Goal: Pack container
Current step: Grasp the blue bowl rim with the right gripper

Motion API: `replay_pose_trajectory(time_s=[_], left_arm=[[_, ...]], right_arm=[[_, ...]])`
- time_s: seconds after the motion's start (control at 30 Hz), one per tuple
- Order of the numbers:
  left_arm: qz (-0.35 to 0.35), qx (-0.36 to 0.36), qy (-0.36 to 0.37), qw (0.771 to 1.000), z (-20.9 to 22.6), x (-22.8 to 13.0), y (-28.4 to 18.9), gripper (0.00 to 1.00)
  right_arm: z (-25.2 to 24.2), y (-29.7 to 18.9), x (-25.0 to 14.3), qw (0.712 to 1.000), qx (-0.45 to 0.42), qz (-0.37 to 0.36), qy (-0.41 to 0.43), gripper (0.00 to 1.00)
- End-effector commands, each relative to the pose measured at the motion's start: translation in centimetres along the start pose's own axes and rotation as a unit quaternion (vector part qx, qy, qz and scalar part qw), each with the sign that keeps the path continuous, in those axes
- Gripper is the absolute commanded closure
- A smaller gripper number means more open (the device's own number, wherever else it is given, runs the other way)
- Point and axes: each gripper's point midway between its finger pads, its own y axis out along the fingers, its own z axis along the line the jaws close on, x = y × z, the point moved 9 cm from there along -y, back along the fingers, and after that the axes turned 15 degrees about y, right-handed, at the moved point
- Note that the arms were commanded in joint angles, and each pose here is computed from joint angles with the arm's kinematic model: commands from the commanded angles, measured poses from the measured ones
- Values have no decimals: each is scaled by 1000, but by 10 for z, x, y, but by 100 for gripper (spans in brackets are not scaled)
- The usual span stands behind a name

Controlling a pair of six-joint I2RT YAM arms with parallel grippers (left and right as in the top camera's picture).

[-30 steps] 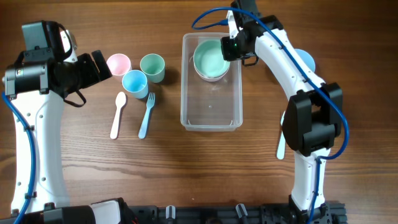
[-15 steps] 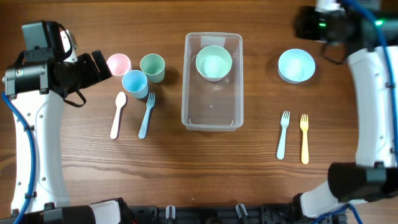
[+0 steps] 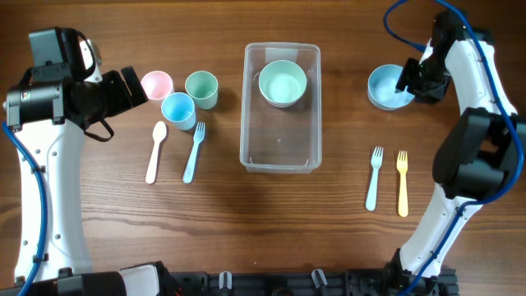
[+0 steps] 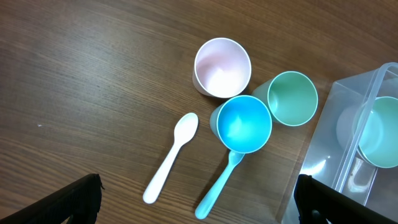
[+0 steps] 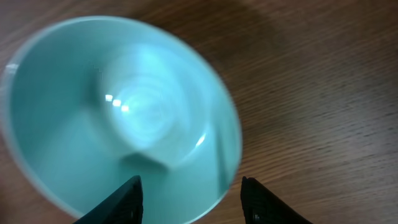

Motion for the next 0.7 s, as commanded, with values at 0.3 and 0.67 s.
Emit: replay_pose_trajectory(time_s=[0.3, 0.67], left_arm=[[-7, 4, 9, 1000, 2, 4, -2, 0], [-7, 4, 9, 1000, 2, 4, -2, 0]], right_arm=[[-15, 42, -4, 998, -29, 2, 47, 71], [17, -55, -12, 995, 26, -88, -27, 96]])
